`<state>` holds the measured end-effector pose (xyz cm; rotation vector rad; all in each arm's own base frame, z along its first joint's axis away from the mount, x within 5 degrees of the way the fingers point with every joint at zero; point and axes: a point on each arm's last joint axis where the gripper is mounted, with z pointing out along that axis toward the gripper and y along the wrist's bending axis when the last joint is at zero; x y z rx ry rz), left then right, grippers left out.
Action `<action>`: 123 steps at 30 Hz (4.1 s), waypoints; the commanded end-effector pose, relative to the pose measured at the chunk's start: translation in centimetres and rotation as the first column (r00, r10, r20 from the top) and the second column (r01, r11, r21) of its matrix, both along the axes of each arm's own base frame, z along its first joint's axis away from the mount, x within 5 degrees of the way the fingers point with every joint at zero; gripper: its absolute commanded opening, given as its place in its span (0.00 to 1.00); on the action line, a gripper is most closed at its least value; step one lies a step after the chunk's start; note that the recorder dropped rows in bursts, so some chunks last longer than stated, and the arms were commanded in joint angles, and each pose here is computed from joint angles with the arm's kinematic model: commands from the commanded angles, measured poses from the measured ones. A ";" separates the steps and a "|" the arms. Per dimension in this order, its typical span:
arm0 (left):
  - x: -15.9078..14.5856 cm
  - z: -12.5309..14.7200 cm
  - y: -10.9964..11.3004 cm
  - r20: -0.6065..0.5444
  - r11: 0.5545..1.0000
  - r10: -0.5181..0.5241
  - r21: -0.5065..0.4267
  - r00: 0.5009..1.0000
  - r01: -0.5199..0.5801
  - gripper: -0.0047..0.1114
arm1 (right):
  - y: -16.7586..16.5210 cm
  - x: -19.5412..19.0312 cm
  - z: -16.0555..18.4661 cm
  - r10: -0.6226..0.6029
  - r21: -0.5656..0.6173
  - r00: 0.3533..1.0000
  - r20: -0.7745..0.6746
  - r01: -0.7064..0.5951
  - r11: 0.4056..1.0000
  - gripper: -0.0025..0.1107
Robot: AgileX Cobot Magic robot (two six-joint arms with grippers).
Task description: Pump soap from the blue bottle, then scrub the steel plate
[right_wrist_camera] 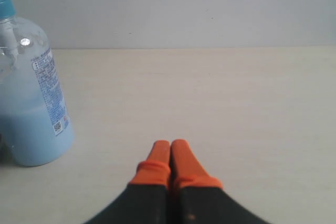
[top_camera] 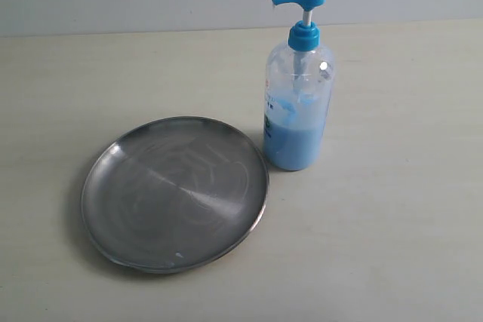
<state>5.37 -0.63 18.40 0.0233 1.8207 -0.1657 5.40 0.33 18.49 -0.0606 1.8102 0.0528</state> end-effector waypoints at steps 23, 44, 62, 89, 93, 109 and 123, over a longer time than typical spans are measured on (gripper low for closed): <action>0.0 0.0 0.0 0.009 1.000 0.002 0.005 1.000 -0.002 0.04 | 0.0 0.1 0.0 -0.004 -0.005 1.000 -0.013 0.004 1.000 0.02; 0.0 0.0 0.0 0.009 1.000 0.002 0.005 1.000 -0.002 0.04 | 0.2 3.0 6.3 -0.004 -0.010 0.998 -0.070 0.003 1.000 0.02; 0.0 0.0 0.0 0.009 1.000 0.002 0.005 1.000 -0.002 0.04 | 0.6 7.2 10.4 0.004 -0.004 1.000 -0.010 -0.004 1.000 0.02; 0.0 0.0 0.0 0.009 1.000 0.002 0.005 1.000 -0.002 0.04 | 0.8 9.7 10.5 0.006 -0.016 0.998 -0.069 -0.007 1.000 0.02; 0.0 0.0 0.0 0.009 1.000 0.002 0.005 1.000 -0.002 0.04 | 0.8 9.7 10.5 0.006 -0.016 0.998 -0.069 -0.007 1.000 0.02; 0.0 0.0 0.0 0.009 1.000 0.002 0.005 1.000 -0.002 0.04 | 1.3 10.8 9.6 0.010 0.091 0.982 -0.187 0.007 0.996 0.02; 0.0 0.0 0.0 0.009 1.000 0.002 0.005 1.000 -0.002 0.04 | 7.8 11.8 7.0 0.333 -0.042 0.809 -0.485 -0.402 0.915 0.02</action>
